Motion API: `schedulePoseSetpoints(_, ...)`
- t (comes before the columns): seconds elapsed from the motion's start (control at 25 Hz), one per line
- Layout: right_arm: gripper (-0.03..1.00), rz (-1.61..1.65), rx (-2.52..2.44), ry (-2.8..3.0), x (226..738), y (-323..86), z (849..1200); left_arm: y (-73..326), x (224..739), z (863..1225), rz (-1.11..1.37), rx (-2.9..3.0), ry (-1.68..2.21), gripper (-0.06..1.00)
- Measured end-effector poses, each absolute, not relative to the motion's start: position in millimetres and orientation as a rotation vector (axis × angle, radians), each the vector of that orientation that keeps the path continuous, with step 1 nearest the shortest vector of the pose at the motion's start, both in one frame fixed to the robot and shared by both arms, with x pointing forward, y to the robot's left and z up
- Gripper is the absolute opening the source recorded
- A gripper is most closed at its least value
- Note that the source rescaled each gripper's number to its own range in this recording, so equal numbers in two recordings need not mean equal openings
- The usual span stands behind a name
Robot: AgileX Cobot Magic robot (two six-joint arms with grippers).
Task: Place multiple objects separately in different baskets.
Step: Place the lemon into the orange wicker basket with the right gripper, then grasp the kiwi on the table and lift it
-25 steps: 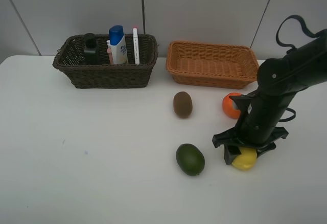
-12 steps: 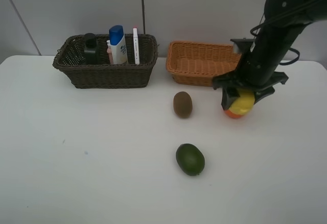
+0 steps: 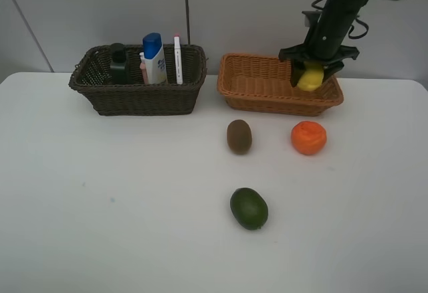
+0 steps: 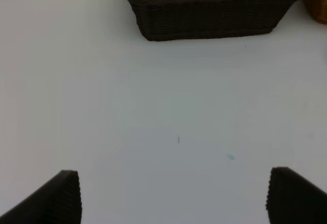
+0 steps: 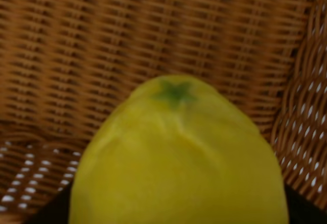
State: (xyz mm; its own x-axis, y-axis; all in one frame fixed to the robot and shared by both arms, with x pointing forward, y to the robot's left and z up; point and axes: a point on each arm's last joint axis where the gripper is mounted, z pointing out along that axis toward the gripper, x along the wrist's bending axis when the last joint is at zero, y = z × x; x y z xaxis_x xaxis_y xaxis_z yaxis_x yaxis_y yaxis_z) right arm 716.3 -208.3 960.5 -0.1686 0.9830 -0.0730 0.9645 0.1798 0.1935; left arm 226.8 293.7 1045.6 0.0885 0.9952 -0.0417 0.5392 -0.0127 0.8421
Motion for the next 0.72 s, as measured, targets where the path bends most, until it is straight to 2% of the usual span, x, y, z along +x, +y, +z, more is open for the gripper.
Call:
schedulePoseSetpoints(0.04, 0.25, 0.146, 1.883, 2.257, 720.1, -209.4, 961.1, 293.7, 226.8, 1045.6, 0.799, 1.645, 1.54, 0.95)
schedulePoseSetpoints(0.08, 0.53, 0.139, 1.87, 2.252, 722.0, -210.1, 961.2, 293.7, 226.8, 1045.6, 0.799, 1.645, 1.54, 0.95)
schedulePoseSetpoints(0.12, 0.72, 0.136, 1.862, 2.249, 723.1, -210.5, 961.0, 293.7, 226.8, 1045.6, 0.799, 1.645, 1.54, 0.95)
schedulePoseSetpoints(0.2, 0.88, 0.139, 1.859, 2.246, 723.9, -210.5, 962.6, 293.7, 226.8, 1045.6, 0.799, 1.645, 1.54, 0.95)
schedulePoseSetpoints(0.32, 0.96, 0.109, 1.882, 2.263, 720.8, -210.5, 961.9, 293.7, 226.8, 1045.6, 0.799, 1.645, 1.54, 0.95)
schedulePoseSetpoints(0.48, 0.96, 0.189, 1.931, 2.278, 715.3, -205.0, 973.4, 293.7, 226.8, 1045.6, 0.799, 1.645, 1.54, 0.95)
schedulePoseSetpoints(0.72, 0.96, 0.275, 1.916, 2.329, 674.3, -182.9, 1015.6, 293.7, 226.8, 1045.6, 0.799, 1.645, 1.54, 0.95)
